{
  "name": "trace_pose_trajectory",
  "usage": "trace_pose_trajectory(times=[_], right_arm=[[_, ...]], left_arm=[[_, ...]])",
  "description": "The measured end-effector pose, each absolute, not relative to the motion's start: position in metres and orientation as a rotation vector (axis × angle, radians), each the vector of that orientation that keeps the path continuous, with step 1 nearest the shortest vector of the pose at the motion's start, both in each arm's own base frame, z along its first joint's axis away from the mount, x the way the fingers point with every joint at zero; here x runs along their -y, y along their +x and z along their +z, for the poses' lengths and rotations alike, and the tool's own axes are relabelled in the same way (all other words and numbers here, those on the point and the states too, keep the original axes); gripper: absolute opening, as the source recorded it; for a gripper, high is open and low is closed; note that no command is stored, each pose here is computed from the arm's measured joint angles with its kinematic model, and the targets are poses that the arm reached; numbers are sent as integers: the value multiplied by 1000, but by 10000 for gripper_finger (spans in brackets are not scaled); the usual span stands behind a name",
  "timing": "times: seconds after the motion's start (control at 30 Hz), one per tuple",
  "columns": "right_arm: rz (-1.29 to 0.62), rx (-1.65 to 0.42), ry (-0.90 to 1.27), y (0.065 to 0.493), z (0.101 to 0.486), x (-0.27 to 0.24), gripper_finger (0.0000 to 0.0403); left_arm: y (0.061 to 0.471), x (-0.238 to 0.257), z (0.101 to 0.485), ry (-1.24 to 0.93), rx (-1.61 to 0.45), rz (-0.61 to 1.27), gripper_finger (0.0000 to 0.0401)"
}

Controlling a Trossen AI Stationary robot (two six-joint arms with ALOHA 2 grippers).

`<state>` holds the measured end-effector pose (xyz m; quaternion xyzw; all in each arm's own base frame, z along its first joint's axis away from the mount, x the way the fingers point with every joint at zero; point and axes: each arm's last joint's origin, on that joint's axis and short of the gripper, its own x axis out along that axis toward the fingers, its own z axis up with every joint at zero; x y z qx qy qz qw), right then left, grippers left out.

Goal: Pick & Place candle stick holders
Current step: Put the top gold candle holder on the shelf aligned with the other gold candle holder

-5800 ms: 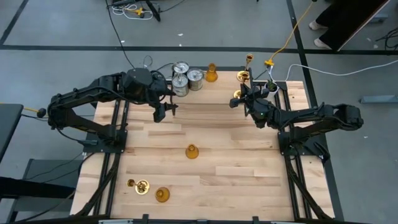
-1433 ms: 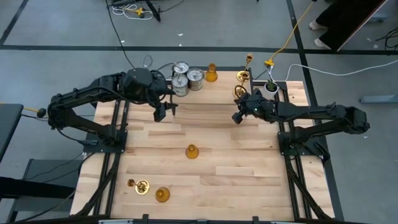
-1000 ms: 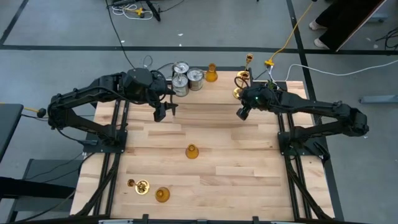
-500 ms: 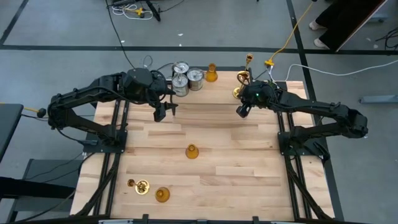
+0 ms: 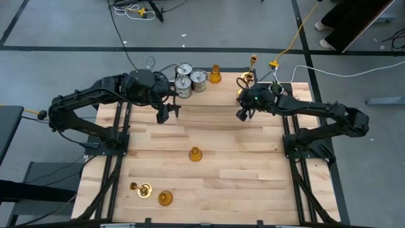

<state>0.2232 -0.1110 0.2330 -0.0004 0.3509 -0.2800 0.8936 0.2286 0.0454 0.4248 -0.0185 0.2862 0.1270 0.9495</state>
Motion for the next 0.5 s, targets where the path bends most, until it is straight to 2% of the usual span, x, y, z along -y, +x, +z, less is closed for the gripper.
trace_pose_trajectory(times=[0.5], right_arm=[[-697, -762, -11, 221, 231, 113, 0]], left_arm=[[229, -46, 425, -33, -583, 265, 256]])
